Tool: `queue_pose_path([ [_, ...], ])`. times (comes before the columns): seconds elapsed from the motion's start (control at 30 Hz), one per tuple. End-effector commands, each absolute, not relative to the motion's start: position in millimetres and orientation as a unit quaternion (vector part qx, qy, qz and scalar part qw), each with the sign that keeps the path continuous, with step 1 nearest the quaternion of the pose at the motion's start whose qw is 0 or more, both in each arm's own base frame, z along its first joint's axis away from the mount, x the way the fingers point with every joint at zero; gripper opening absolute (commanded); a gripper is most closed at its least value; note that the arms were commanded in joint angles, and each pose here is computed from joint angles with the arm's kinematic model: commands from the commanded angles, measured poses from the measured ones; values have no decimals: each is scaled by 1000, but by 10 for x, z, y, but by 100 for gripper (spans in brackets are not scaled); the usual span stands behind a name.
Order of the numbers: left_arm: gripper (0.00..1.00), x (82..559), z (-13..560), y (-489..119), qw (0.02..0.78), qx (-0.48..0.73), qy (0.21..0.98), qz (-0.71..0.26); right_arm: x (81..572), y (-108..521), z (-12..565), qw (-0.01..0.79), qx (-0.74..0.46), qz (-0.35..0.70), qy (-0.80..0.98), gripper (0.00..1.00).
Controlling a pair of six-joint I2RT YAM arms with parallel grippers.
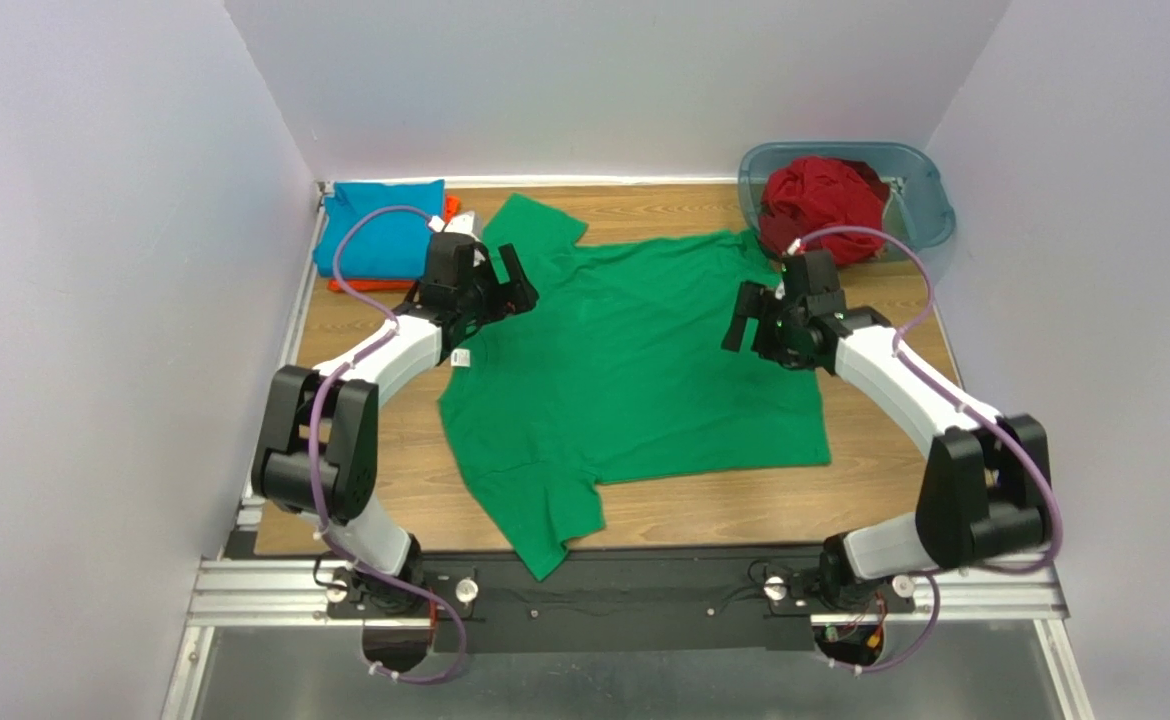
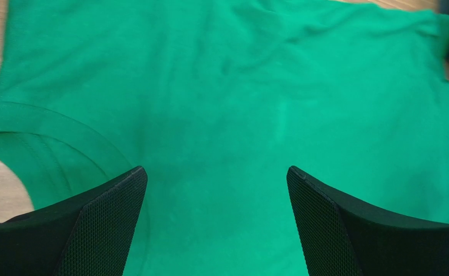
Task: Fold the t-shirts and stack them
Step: Flatten the tshirt out
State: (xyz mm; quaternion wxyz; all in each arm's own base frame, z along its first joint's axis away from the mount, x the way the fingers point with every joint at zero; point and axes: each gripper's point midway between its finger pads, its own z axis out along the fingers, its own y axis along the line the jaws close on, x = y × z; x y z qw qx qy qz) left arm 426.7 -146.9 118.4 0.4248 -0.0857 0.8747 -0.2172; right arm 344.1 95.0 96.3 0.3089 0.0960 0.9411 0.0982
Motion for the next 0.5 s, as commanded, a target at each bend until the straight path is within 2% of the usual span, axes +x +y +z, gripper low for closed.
queue_pose_path([
  [0.0, 98, 4592, 1263, -1348, 461, -102, 861, -187, 3195, 1015, 1035, 312, 82, 132, 937, 100],
  [0.27, 98, 4964, 730, -1169, 410, -125, 892, -147, 2887, 978, 1116, 324, 87, 147, 931, 100],
  [0.47, 98, 5213, 502, -1194, 382, -125, 905, -141, 2823, 803, 1260, 348, 91, 109, 927, 100],
])
